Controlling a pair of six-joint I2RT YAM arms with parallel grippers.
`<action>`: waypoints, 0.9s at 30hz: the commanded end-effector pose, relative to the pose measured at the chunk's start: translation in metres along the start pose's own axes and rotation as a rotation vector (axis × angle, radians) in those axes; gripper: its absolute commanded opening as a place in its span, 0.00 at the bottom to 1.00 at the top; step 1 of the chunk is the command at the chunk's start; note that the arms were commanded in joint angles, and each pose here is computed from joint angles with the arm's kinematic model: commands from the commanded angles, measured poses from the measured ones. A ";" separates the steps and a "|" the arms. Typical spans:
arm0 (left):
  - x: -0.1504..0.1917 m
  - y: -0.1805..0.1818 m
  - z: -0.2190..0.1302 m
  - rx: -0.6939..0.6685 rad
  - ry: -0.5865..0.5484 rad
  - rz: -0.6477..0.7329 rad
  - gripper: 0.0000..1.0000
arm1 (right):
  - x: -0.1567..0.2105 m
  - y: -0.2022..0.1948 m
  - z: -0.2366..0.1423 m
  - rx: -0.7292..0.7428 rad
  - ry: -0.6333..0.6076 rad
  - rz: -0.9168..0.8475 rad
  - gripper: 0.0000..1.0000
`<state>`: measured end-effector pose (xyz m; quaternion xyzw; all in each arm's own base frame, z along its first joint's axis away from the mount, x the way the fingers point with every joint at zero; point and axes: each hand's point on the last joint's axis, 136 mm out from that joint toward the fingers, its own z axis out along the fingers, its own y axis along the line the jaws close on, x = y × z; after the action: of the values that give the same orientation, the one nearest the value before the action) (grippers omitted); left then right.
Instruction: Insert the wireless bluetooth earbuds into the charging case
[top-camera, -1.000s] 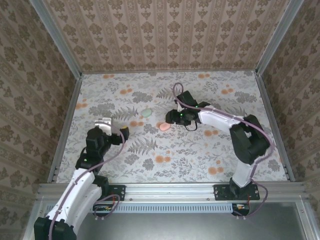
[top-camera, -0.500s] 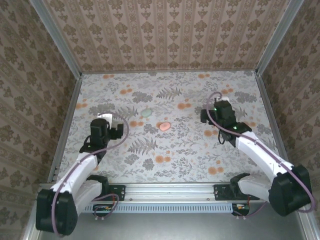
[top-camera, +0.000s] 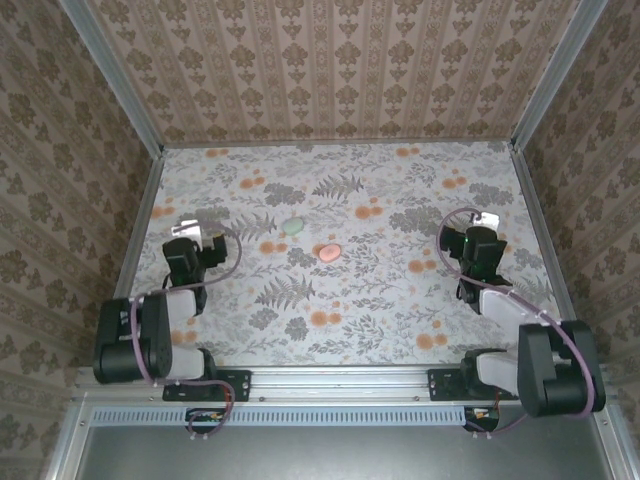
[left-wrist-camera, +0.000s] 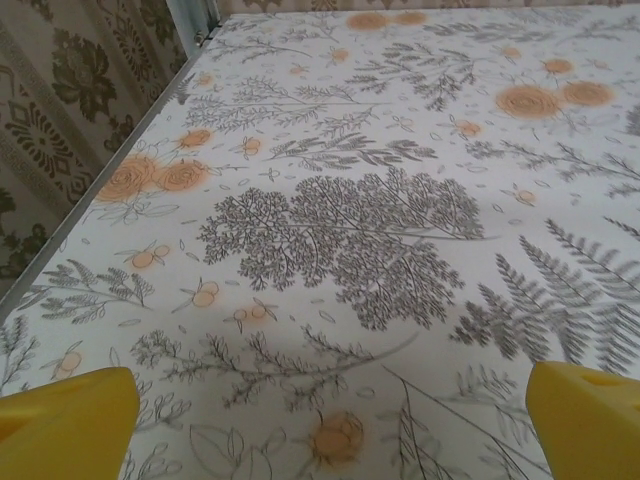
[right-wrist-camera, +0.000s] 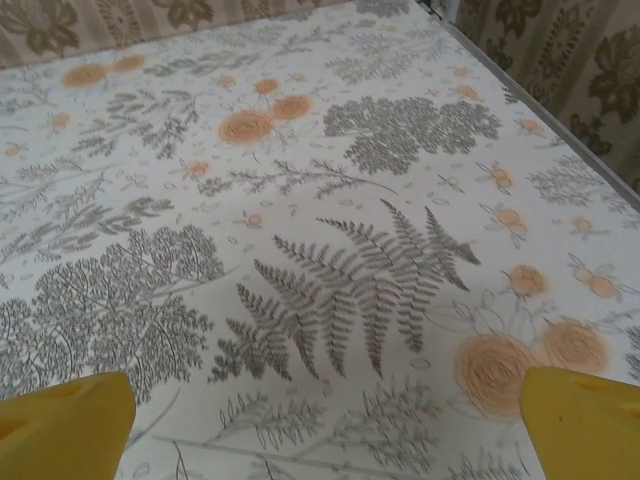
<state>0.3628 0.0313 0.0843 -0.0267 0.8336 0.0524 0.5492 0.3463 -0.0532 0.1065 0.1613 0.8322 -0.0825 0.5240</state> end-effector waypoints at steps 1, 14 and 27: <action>-0.027 -0.023 0.007 0.133 -0.136 0.000 1.00 | -0.029 0.019 0.006 -0.110 -0.154 0.025 1.00; -0.023 -0.040 0.025 0.112 -0.049 0.100 1.00 | -0.007 0.051 0.035 -0.221 -0.118 -0.094 1.00; -0.024 -0.042 0.024 0.112 -0.052 0.104 1.00 | -0.006 0.055 0.035 -0.222 -0.106 -0.117 1.00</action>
<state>0.3976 -0.0083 0.0917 0.0436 0.8229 0.0278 0.5659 0.3905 -0.0185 0.0862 0.0626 0.8261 -0.0318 0.5592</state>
